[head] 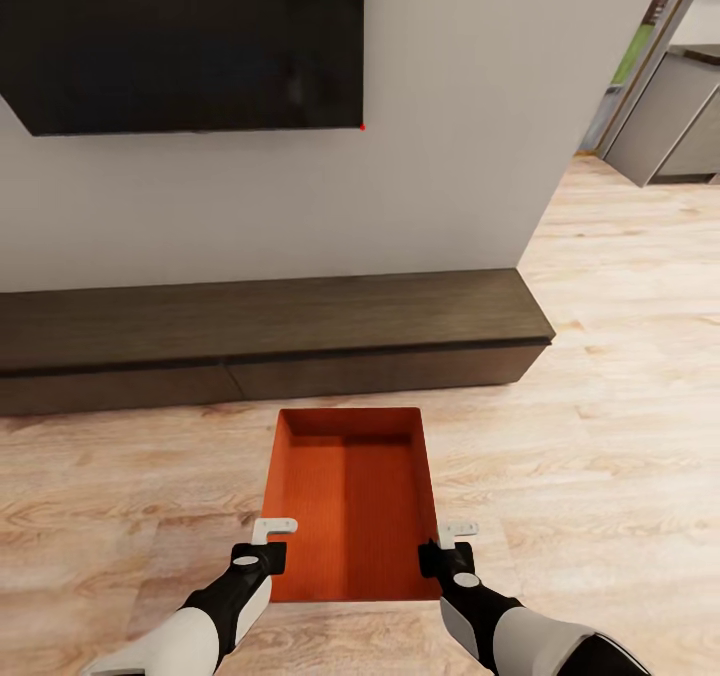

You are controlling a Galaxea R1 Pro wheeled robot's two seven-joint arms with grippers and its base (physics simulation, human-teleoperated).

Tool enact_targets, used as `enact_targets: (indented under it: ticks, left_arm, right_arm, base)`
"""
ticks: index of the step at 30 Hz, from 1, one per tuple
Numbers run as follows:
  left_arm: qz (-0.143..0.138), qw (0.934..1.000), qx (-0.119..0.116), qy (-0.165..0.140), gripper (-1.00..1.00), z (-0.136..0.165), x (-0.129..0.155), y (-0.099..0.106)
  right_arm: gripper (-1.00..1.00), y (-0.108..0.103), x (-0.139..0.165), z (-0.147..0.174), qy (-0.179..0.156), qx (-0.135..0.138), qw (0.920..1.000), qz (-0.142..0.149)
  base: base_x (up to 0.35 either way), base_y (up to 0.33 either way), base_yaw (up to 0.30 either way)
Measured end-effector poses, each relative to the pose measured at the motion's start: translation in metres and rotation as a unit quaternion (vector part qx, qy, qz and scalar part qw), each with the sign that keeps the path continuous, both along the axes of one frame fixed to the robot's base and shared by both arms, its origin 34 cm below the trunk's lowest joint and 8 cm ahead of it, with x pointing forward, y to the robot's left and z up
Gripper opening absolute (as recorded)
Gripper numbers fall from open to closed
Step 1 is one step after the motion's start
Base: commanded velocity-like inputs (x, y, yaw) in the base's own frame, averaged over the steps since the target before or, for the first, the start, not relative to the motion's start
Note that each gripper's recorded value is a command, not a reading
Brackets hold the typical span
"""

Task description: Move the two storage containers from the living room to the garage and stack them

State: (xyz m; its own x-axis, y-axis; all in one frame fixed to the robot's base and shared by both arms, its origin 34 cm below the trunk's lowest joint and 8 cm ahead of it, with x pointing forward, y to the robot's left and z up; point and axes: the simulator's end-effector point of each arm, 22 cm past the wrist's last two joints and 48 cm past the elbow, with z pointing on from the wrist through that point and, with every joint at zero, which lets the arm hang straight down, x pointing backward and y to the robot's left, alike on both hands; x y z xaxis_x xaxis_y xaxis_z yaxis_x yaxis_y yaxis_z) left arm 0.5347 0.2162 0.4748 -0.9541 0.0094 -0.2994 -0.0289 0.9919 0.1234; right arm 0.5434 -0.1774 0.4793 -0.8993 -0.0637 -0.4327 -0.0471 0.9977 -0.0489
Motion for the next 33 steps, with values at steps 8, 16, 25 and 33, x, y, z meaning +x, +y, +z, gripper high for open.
enact_targets:
  ticks: [8, 16, 25, 33]
  left_arm:
    - [-0.003, 1.0, 0.0, -0.002, -1.0, 0.012, 0.001, 0.0]
    - [-0.004, 1.0, 0.0, -0.003, -1.0, 0.024, 0.002, 0.0]
    - [-0.005, 0.9999, 0.001, -0.01, -1.0, 0.041, 0.006, -0.001]
    - [-0.004, 0.9998, 0.001, -0.017, -1.0, 0.047, 0.011, -0.001]
  right_arm:
    - [-1.0, 0.0, -0.001, 0.012, -0.002, 0.001, 1.0, -0.003]
    - [-1.0, 0.0, -0.001, 0.024, -0.004, 0.002, 1.0, -0.005]
    - [-1.0, -0.001, 0.003, 0.041, -0.011, 0.002, 0.9999, -0.005]
    - [-1.0, -0.001, 0.009, 0.047, -0.018, 0.002, 0.9998, -0.004]
  base:
    - [0.0, 0.0, 0.0]
    - [0.0, 0.0, 0.0]
    - [0.0, 0.0, 0.0]
    - [0.0, 0.0, 0.0]
